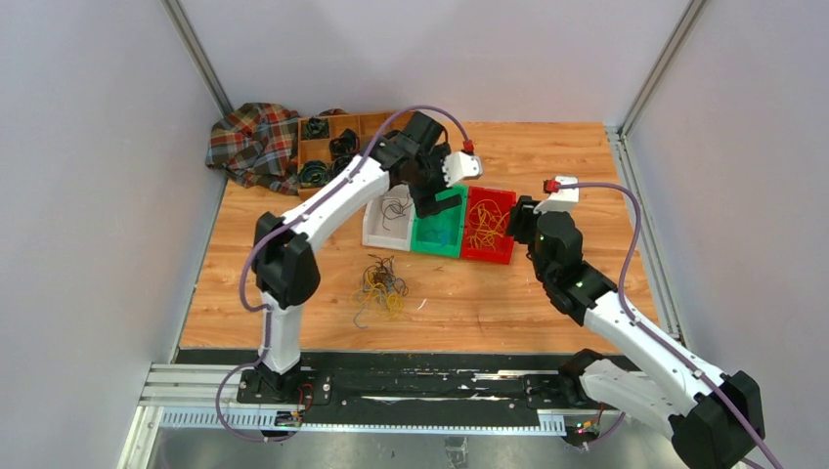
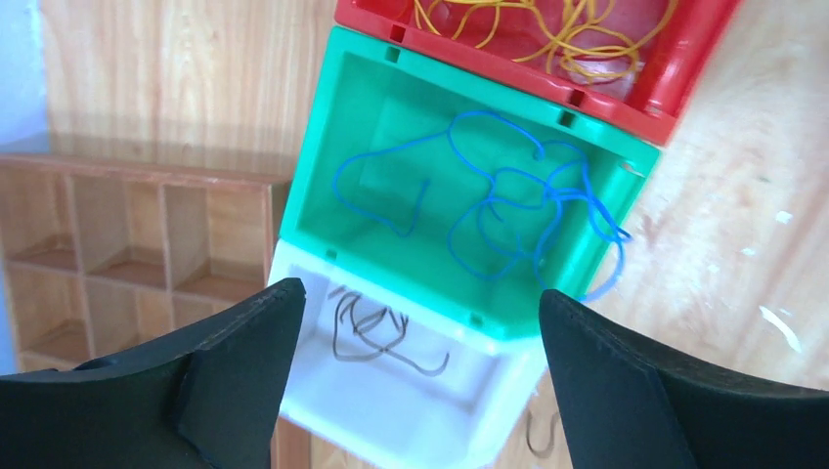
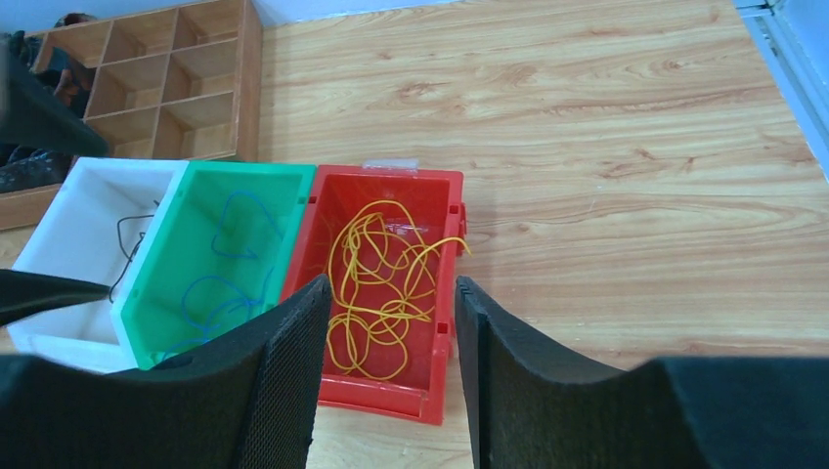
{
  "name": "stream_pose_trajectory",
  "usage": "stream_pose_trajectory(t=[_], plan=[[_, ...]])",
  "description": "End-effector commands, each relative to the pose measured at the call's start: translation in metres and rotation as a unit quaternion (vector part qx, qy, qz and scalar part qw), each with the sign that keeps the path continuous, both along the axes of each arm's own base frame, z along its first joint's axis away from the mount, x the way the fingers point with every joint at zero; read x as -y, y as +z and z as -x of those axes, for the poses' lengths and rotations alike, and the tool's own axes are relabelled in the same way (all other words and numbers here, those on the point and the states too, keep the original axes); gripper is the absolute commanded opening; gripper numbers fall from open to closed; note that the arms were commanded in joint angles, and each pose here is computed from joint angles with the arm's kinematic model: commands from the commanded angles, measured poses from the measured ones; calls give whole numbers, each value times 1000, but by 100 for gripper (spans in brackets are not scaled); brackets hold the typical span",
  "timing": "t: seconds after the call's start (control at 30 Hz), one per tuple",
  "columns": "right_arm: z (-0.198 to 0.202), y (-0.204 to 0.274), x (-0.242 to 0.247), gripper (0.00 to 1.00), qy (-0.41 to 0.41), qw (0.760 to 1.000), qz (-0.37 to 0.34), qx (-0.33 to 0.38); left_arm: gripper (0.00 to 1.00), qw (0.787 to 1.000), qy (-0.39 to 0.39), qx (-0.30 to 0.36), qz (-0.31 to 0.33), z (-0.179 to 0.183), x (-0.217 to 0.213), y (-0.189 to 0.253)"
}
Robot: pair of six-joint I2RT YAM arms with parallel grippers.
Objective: Untangle the cables
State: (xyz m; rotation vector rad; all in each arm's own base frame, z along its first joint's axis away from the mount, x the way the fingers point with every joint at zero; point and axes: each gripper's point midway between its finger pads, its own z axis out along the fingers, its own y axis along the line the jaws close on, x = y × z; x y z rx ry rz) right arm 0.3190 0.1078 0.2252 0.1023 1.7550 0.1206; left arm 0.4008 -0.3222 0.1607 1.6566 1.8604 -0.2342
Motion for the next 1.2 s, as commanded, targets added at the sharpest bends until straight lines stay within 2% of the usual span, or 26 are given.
stream_pose_trajectory(t=[0.0, 0.17, 0.33, 0.47, 0.83, 1.17], plan=[[-4, 13, -8, 50, 20, 1000, -21, 5, 96, 999, 4, 5, 38, 38, -19, 76], [-6, 8, -25, 49, 56, 998, -27, -12, 98, 997, 39, -39, 52, 80, -71, 84], [-7, 4, -35, 48, 73, 997, -30, -23, 94, 994, 49, -98, 28, 140, -124, 36], [-6, 1, -46, 47, 87, 995, -24, -30, 88, 989, 62, -130, 22, 177, -145, -7], [-1, -4, -70, 42, 120, 992, -14, -39, 67, 976, 135, -169, 20, 176, -184, -72], [0, -2, -75, 40, 124, 991, -11, -39, 59, 953, 152, -254, 60, 183, -172, -93]])
